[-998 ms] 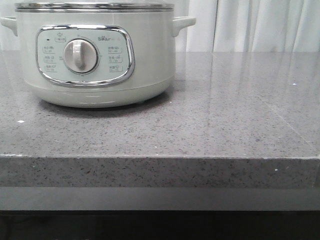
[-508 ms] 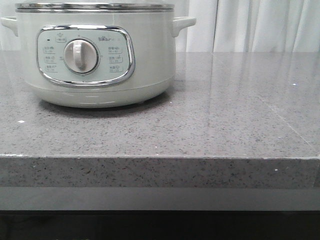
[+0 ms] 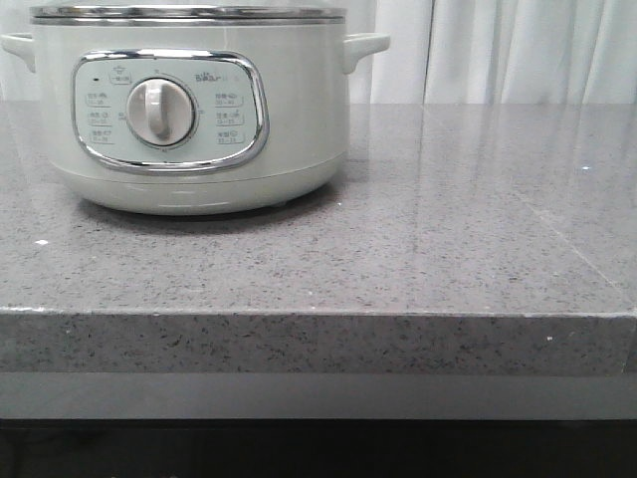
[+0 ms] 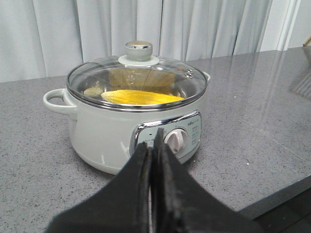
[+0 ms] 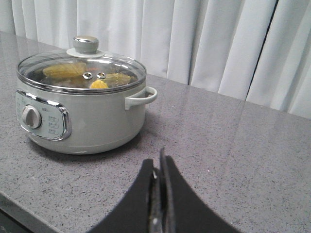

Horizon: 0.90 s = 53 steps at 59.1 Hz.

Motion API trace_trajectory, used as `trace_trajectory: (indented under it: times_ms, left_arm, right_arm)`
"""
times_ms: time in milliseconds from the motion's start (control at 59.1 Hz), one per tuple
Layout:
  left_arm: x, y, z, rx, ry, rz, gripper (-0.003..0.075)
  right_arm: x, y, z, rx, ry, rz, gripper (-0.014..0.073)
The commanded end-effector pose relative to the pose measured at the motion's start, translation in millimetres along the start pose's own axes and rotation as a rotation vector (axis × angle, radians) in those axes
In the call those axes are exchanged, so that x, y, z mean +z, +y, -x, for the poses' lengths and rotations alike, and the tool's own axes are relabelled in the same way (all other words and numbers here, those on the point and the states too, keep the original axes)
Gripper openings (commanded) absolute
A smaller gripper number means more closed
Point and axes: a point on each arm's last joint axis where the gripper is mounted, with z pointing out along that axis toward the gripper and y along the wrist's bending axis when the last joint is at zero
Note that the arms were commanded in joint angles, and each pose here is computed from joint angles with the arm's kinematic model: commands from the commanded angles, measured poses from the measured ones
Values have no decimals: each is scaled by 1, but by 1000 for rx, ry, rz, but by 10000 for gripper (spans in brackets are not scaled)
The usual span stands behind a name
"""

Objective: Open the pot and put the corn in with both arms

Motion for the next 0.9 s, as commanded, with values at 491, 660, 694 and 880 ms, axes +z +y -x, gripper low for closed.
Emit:
trace_trajectory:
  times_ms: [491, 660, 694, 880]
  left_arm:
    - [-9, 8, -37, 29, -198, 241, -18]
    - [-2, 13, -71, -29, -146, 365, -18]
    - [-1, 14, -75, -32, -134, 382, -18]
    - [11, 20, -107, -33, -78, 428, -18]
  right_arm:
    - [-2, -3, 15, -7, -93, -26, -68]
    - [-1, -3, 15, -7, -92, -26, -68]
    - [-1, -3, 15, -7, -93, -26, -68]
    - [-1, -3, 15, -7, -93, -26, -68]
